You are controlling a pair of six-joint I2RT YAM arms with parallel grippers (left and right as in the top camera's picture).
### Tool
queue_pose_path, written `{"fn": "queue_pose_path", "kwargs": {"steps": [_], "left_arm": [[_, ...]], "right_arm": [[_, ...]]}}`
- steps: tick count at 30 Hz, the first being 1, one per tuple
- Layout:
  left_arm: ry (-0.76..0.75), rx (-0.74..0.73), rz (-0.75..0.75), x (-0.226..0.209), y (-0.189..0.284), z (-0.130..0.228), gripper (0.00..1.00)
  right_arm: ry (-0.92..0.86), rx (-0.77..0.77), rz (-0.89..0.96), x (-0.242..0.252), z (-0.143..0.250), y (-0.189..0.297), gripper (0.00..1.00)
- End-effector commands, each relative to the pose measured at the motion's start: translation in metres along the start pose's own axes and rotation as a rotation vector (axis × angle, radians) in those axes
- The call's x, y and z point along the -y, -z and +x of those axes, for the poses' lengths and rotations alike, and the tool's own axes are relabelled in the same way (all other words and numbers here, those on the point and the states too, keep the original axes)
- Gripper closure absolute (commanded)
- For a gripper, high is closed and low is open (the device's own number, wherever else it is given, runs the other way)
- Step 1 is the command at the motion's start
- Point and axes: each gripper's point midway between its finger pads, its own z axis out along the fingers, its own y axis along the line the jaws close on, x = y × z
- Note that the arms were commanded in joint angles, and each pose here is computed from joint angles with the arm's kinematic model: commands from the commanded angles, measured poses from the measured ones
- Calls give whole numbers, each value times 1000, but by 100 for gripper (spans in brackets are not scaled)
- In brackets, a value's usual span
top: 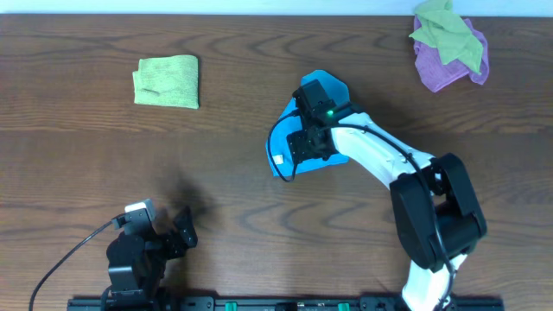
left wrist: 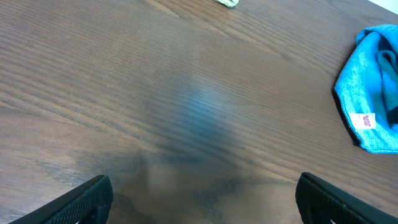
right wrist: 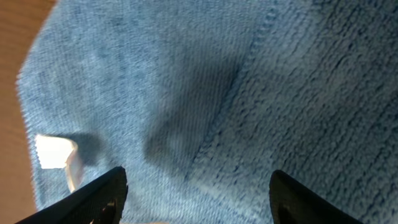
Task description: Fold the cloth
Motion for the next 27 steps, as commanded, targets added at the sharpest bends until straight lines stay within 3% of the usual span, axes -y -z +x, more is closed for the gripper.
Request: {"fn": "queue_pose_path", "kwargs": {"steps": [1,21,27], "left_arm": [[8,-10,17,2,-2,4,5],[8,-10,16,2,-2,4,5],[8,-11,16,2,-2,4,5]], "right_arm": [[-22,21,57,9,-4,-2,29],[-52,22,95,21,-6,-14,33],[-50,-22,106,23,4,-30,40]]}}
